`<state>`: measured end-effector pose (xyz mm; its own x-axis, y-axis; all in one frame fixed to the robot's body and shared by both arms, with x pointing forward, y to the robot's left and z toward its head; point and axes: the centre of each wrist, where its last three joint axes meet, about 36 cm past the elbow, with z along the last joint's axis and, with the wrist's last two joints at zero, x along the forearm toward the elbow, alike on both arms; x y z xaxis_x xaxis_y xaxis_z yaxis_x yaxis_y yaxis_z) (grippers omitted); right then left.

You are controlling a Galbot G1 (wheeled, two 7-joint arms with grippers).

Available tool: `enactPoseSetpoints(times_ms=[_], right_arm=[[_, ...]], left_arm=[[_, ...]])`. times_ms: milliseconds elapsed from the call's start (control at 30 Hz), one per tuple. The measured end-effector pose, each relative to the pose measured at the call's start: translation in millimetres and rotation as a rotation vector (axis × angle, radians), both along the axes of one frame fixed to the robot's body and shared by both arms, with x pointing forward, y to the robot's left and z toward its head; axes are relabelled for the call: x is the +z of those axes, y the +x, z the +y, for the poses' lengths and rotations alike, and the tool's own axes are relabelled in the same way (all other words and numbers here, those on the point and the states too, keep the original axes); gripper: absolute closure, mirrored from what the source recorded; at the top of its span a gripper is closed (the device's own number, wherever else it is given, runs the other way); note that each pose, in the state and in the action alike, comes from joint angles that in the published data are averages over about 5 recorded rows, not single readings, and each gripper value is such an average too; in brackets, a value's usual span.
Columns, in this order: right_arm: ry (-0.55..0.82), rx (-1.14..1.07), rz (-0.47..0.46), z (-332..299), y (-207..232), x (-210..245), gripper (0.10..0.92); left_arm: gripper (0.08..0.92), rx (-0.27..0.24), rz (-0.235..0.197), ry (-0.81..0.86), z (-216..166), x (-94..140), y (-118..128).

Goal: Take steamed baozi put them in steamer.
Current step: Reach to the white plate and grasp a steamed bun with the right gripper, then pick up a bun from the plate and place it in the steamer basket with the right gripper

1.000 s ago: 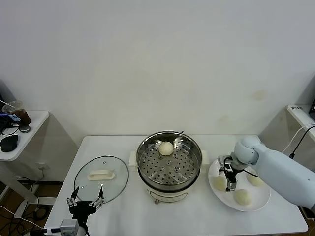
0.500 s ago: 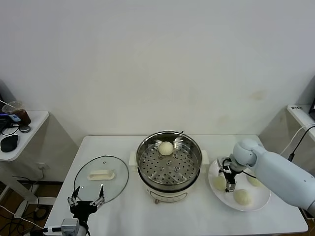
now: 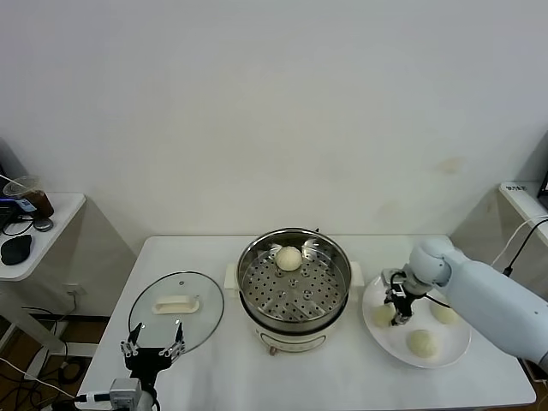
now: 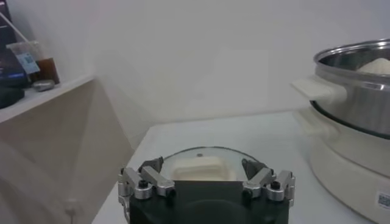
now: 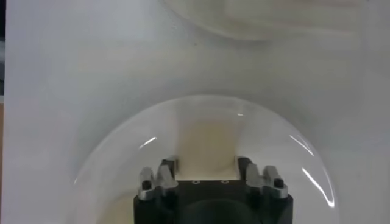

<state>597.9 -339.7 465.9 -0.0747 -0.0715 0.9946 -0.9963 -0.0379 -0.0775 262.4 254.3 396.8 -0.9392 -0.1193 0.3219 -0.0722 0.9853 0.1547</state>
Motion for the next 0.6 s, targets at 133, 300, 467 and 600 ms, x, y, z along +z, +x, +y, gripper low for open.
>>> enactPoseSetpoints(times_ms=[133,300,467,600], right_arm=[[0.001,-0.011,-0.006,-5.5,-0.2,13.5,0.563],[0.003,-0.011,-0.023,-9.3,3.4,47.6,0.564],[0.024,0.027,-0.055,6.0,14.6,104.4,0.564],[0.042,0.065,-0.091,27.7,25.7,155.5,0.564]], left_arm=[[0.177,-0.004,-0.006,-0.004,-2.0,3.3,0.1],[0.177,-0.013,-0.018,-0.010,-4.9,9.9,0.8],[0.177,-0.010,-0.026,-0.017,-6.3,14.1,-1.4],[0.177,-0.010,-0.027,-0.019,-7.9,14.7,-4.6]])
